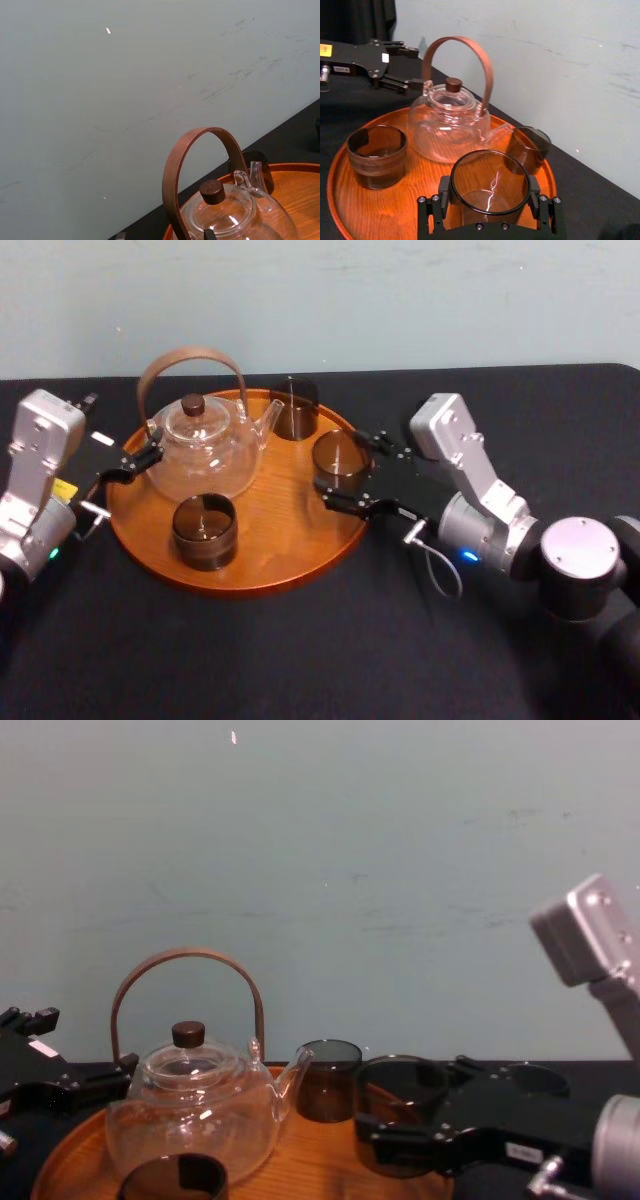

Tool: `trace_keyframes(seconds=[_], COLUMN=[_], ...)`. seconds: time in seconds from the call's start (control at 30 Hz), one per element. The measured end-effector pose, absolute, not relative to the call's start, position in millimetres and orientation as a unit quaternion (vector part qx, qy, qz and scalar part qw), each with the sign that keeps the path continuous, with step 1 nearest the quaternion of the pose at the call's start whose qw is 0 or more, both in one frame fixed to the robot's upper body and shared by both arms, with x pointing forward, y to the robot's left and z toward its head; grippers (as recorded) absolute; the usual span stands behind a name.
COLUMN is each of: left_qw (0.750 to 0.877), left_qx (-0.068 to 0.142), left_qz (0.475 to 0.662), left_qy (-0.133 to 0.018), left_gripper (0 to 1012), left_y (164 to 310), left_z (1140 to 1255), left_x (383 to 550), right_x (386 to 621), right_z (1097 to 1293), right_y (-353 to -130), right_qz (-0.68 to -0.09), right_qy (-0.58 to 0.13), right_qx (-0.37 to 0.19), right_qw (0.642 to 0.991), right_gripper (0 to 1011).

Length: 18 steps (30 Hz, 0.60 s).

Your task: Pick up the glass from the table and place it on the tray.

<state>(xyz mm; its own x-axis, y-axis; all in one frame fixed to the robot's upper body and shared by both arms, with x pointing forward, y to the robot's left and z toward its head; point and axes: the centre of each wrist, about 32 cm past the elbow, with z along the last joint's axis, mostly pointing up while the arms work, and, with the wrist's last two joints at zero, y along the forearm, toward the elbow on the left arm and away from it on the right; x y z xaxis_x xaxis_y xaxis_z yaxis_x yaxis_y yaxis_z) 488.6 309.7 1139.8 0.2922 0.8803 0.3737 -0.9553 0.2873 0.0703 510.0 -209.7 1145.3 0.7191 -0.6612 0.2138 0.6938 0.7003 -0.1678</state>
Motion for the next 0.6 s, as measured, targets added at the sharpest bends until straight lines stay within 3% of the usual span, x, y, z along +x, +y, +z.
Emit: trace_keyframes(seconds=[0.6], left_qw=[0.791], left_qx=[0.141], left_qz=[0.580], left_qy=[-0.132], left_gripper=[1009], left_y=[309.7], left_z=[1139.8], left_x=[488.6], right_x=[518], right_z=[1137.2], right_y=[-180], right_qz=[-0.340], right_qy=[-0.065], right_qx=[-0.123], right_qw=[0.930], right_gripper=[929])
